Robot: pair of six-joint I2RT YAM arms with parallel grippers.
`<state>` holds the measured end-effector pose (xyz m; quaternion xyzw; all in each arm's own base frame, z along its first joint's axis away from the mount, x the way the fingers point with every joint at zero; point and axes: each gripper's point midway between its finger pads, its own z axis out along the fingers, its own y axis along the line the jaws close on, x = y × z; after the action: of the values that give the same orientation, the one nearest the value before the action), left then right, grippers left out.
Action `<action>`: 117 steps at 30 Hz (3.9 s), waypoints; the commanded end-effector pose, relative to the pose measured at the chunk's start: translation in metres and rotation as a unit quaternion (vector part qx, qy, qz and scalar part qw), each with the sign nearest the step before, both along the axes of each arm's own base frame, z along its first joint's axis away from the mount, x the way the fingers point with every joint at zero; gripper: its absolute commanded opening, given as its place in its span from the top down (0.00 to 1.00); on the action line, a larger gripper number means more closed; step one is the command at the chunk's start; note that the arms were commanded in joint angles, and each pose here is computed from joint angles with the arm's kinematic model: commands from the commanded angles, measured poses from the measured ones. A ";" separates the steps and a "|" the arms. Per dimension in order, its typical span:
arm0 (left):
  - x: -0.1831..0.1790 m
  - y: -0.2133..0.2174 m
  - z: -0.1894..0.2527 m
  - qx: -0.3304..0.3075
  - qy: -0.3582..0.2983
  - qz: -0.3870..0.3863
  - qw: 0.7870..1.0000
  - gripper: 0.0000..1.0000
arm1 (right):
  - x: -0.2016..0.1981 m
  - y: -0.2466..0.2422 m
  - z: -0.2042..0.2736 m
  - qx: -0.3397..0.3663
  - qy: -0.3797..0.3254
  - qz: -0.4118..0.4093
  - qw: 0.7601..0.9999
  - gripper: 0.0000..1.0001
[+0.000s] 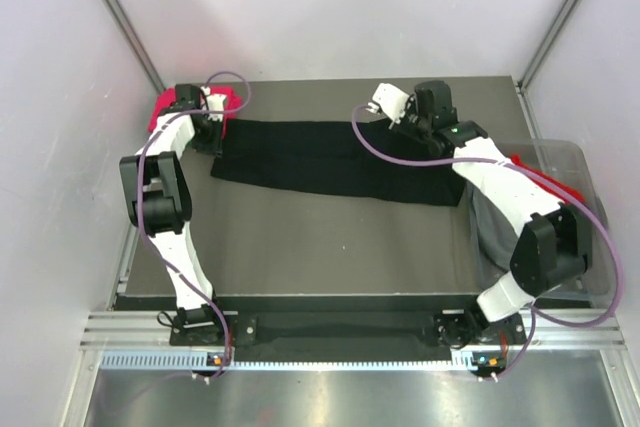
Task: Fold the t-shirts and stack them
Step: Fold the tshirt
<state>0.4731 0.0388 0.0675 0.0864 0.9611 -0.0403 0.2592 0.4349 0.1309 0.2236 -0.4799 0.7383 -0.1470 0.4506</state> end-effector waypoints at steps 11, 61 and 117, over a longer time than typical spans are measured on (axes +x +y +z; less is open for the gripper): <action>0.015 0.006 0.008 0.012 -0.018 0.018 1.000 1.00 | 0.058 -0.002 0.008 0.001 -0.037 -0.021 0.999 1.00; -0.028 -0.009 -0.044 0.114 0.031 -0.188 0.975 0.41 | -0.014 0.020 -0.085 0.156 0.151 -0.060 0.974 0.59; -0.056 0.015 -0.019 0.130 0.012 -0.085 0.988 0.60 | -0.010 0.010 -0.127 0.134 0.172 -0.076 0.973 0.59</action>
<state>0.3976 0.0473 0.0420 0.2093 0.9553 0.0523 0.2024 0.4144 0.1401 0.0893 -0.3819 0.8576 0.0028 0.3445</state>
